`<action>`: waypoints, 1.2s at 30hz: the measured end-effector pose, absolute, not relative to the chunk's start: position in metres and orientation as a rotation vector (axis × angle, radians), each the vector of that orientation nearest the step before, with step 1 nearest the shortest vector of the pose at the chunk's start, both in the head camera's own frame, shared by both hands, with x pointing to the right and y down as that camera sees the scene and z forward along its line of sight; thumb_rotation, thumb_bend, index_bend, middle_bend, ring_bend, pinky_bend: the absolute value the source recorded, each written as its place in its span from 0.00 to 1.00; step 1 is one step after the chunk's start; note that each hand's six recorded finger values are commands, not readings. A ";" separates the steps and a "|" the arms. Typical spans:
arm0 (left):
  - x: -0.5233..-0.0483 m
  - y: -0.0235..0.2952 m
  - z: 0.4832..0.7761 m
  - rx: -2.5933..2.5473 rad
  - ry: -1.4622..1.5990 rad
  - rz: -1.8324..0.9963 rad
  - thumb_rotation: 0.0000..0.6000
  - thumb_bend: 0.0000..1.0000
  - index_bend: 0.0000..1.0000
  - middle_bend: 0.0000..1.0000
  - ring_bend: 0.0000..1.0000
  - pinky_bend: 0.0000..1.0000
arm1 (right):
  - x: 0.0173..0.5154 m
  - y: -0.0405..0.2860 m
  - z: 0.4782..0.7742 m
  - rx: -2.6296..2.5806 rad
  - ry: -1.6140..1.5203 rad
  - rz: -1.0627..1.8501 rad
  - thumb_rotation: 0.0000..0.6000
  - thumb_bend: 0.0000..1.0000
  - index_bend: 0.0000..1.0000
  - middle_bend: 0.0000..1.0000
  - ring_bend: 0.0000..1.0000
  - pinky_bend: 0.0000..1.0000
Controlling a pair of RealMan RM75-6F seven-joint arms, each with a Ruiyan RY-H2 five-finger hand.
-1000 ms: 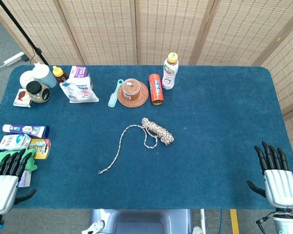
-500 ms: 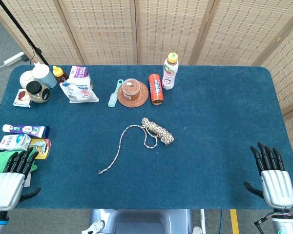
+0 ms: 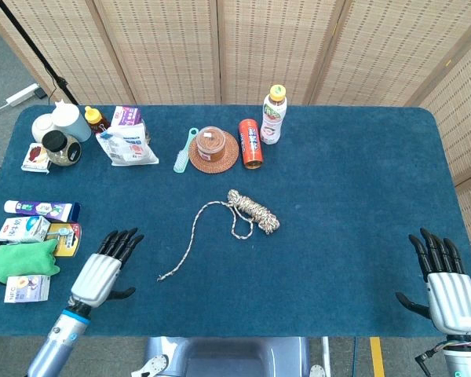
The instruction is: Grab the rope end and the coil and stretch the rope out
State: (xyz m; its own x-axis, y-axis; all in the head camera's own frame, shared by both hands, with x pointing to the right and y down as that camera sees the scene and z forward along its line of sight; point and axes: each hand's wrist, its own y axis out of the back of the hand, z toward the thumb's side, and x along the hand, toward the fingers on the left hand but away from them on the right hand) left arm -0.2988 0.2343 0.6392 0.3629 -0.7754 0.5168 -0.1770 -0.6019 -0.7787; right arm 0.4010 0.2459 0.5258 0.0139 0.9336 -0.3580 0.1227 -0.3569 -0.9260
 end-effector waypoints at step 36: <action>-0.248 0.172 0.714 -1.913 0.738 -1.330 1.00 0.08 0.00 0.00 0.00 0.00 | 0.402 0.246 0.541 -1.595 -1.071 1.467 1.00 0.00 0.00 0.00 0.00 0.00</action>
State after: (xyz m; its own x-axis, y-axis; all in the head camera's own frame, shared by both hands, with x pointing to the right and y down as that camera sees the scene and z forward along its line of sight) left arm -0.2482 0.1721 0.7136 0.3161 -0.7670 0.5584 -0.0683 -0.6055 -0.7929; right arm 0.4016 0.2459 0.5408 0.0125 0.9134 -0.4070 0.1092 -0.4058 -0.9074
